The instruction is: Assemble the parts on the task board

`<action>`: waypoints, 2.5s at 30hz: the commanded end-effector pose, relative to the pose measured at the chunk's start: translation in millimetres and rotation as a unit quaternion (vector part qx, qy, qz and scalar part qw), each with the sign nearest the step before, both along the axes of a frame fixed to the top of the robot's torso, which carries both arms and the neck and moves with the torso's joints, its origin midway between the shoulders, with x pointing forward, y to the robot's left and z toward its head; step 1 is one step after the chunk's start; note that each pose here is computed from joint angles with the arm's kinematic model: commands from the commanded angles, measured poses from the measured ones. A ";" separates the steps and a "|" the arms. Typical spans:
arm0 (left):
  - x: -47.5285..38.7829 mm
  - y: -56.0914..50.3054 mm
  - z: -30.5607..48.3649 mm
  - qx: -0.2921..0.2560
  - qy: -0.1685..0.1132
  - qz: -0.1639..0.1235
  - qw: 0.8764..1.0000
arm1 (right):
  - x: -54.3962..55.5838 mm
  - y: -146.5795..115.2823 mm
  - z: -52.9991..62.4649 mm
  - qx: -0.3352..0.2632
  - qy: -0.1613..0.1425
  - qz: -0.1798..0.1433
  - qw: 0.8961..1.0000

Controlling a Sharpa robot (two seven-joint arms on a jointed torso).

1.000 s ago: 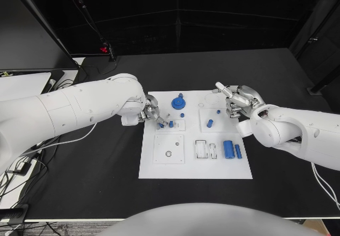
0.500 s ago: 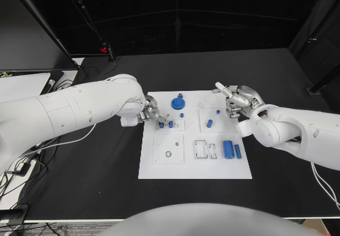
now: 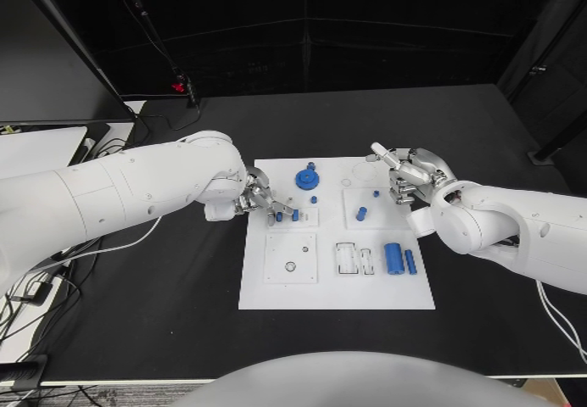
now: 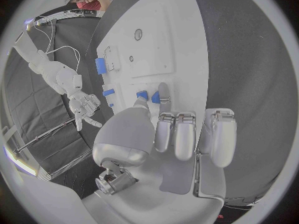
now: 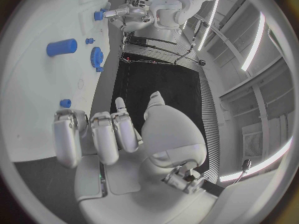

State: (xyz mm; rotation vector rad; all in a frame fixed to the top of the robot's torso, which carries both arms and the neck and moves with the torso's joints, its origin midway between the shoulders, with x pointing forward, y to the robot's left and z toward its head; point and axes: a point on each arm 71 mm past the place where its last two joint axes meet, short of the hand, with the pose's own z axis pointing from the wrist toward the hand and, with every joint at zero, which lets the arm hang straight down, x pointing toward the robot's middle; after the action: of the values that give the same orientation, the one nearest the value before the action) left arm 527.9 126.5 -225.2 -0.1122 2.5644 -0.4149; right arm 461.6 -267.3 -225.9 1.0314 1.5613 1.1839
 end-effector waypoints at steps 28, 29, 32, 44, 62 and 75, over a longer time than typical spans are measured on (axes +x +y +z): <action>4.1 15.3 77.4 -0.388 -0.359 0.036 0.848 | -1.4 -1.4 -1.0 0.001 -0.008 -0.001 1.000; 3.7 13.1 76.4 -0.388 -0.369 0.025 0.844 | -1.5 -1.3 -0.9 0.002 -0.009 -0.001 1.000; 2.8 6.6 72.9 -0.380 -0.400 -0.011 0.834 | -1.5 -1.3 -0.6 0.002 -0.011 -0.001 1.000; -2.7 -24.5 48.2 -0.269 -0.480 -0.238 0.800 | -1.9 -0.3 0.7 0.004 -0.019 -0.001 1.000; 1.2 -43.9 16.6 -0.154 -0.465 -0.365 0.792 | -1.7 0.3 0.5 0.004 -0.018 -0.001 1.000; 2.6 -53.3 9.0 -0.114 -0.466 -0.397 0.782 | -1.4 1.7 0.2 0.004 -0.017 0.001 1.000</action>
State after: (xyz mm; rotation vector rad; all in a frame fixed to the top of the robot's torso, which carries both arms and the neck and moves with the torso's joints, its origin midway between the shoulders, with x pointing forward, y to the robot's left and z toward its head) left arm 530.5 73.8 -214.4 0.8392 1.4364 -0.8629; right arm 460.0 -266.9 -227.1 1.0180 1.5402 1.1967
